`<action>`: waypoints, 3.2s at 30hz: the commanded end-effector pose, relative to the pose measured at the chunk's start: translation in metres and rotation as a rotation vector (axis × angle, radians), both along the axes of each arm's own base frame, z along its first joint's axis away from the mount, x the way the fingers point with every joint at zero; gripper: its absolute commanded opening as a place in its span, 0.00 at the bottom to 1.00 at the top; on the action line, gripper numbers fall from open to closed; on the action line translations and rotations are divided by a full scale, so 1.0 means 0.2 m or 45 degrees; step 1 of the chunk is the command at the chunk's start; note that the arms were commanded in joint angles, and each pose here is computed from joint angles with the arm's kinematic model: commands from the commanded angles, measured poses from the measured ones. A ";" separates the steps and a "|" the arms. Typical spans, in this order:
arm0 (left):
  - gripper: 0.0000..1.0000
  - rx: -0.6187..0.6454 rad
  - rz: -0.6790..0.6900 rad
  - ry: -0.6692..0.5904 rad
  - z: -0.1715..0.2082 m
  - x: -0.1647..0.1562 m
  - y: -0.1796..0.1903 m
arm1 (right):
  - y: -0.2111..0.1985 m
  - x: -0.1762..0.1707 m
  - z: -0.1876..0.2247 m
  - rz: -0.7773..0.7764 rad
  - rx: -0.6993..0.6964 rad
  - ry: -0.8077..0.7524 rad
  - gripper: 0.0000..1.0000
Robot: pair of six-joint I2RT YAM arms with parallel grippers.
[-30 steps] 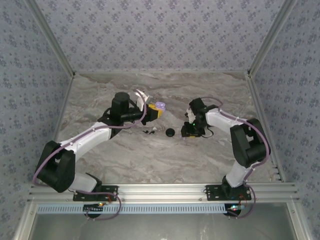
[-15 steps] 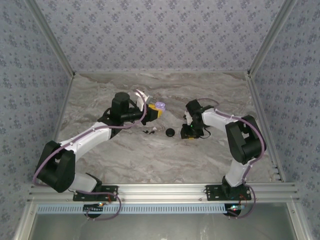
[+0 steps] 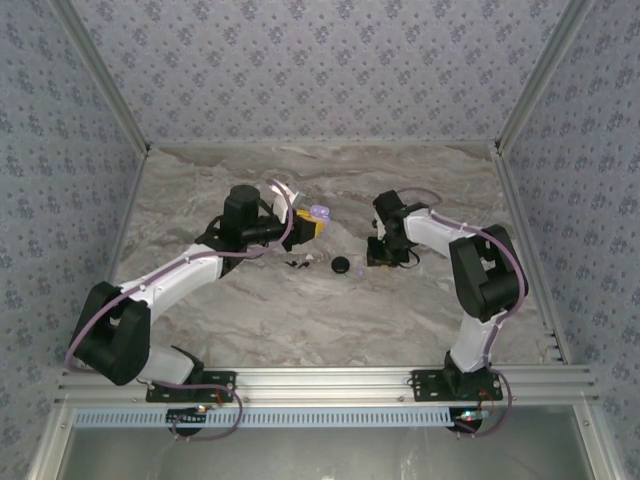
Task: Insert the wireless bluetooth earbuds into the charging case
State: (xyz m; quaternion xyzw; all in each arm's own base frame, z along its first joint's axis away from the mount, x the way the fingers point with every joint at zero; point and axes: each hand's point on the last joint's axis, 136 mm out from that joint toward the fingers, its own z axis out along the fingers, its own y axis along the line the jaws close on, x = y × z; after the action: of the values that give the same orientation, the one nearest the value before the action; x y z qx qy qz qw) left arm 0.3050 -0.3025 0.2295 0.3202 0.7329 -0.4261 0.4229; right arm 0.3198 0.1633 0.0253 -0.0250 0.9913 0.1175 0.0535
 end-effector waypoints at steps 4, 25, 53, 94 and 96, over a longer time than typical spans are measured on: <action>0.12 -0.011 0.000 -0.059 0.06 0.00 0.00 | -0.02 0.17 0.04 -0.094 0.038 -0.041 0.23; 0.12 -0.006 0.001 -0.055 0.06 -0.01 0.00 | -0.04 0.26 0.09 -0.061 0.093 -0.063 0.38; 0.12 -0.006 0.006 -0.063 0.07 -0.01 0.01 | -0.04 0.32 -0.03 0.046 -0.025 0.045 0.12; 0.12 0.000 0.012 -0.060 0.08 -0.03 0.03 | -0.03 0.11 0.07 0.156 -0.038 0.070 0.18; 0.12 0.000 0.013 -0.063 0.08 -0.03 0.03 | -0.02 0.11 0.08 0.165 -0.030 0.058 0.19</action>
State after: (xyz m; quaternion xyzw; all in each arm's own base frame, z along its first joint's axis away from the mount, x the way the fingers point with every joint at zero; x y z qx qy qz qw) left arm 0.3035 -0.2991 0.2330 0.3190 0.7348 -0.4193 0.4271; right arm 0.3506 0.1543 0.0301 -0.0717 0.9925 0.0967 0.0231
